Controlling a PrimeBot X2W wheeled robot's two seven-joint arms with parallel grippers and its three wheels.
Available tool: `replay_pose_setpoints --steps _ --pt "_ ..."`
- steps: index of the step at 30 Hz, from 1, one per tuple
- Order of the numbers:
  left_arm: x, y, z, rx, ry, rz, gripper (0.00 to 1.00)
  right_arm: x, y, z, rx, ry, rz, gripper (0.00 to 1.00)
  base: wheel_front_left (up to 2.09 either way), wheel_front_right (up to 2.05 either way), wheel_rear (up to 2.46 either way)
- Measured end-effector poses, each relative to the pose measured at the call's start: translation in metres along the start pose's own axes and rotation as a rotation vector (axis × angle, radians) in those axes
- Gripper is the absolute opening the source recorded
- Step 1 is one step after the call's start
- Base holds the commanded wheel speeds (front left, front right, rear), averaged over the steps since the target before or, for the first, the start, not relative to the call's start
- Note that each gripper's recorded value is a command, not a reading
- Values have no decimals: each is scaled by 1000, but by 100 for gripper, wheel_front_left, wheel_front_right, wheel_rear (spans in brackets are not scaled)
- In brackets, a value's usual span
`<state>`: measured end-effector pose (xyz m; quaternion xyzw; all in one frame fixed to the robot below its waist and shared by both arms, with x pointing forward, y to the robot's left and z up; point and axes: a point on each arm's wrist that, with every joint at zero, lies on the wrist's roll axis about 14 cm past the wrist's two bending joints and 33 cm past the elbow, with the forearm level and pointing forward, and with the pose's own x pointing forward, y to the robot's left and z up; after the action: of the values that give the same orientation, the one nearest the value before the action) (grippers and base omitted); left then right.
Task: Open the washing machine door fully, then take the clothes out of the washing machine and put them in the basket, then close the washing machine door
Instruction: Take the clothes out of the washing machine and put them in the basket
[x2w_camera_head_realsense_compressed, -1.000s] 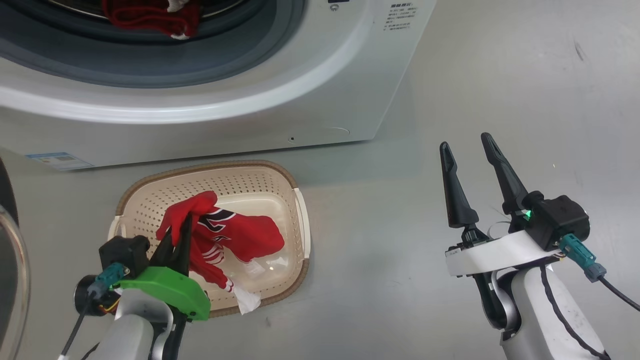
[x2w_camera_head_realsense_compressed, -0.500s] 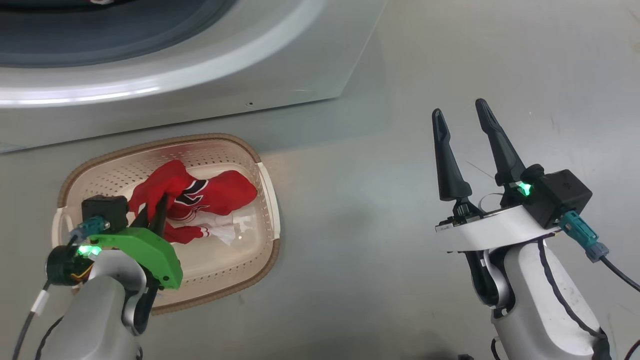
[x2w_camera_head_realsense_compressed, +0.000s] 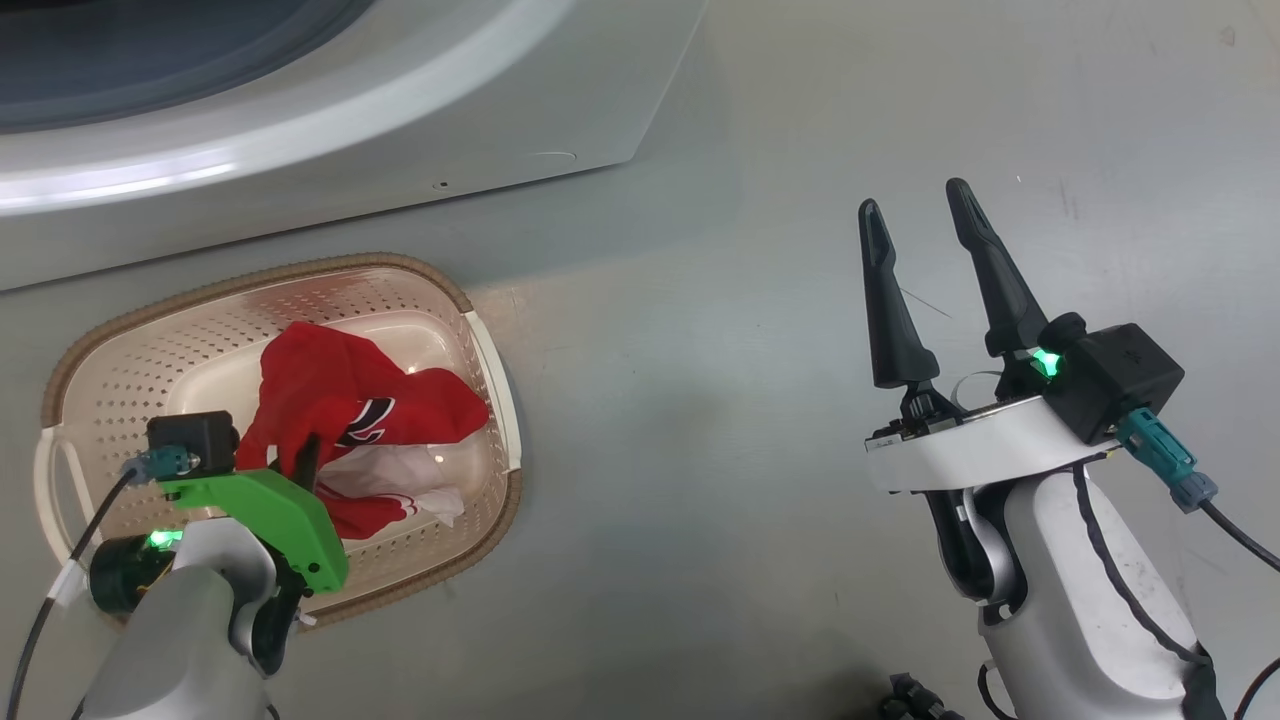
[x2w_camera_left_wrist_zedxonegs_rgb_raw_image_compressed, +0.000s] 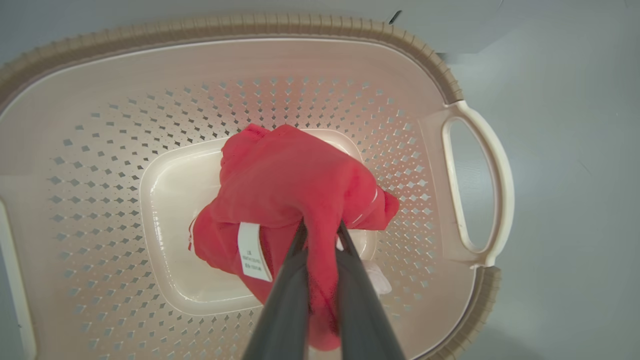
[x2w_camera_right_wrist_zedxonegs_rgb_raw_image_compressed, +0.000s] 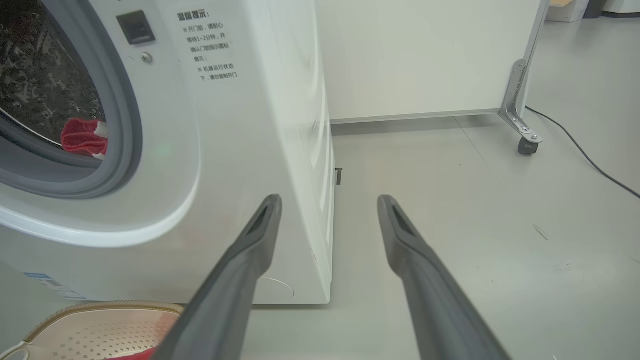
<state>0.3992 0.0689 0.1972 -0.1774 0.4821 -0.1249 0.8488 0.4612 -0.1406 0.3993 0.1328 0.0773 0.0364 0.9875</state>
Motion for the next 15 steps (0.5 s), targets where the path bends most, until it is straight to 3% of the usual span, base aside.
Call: replay_pose_setpoints --steps 1,15 --pt "0 1 -1 -11 4 5 100 0 0 0 0 0 1 100 0 0 0" --pt "2 9 27 -49 -98 42 100 2 4 3 2 -9 6 100 0 0 0"
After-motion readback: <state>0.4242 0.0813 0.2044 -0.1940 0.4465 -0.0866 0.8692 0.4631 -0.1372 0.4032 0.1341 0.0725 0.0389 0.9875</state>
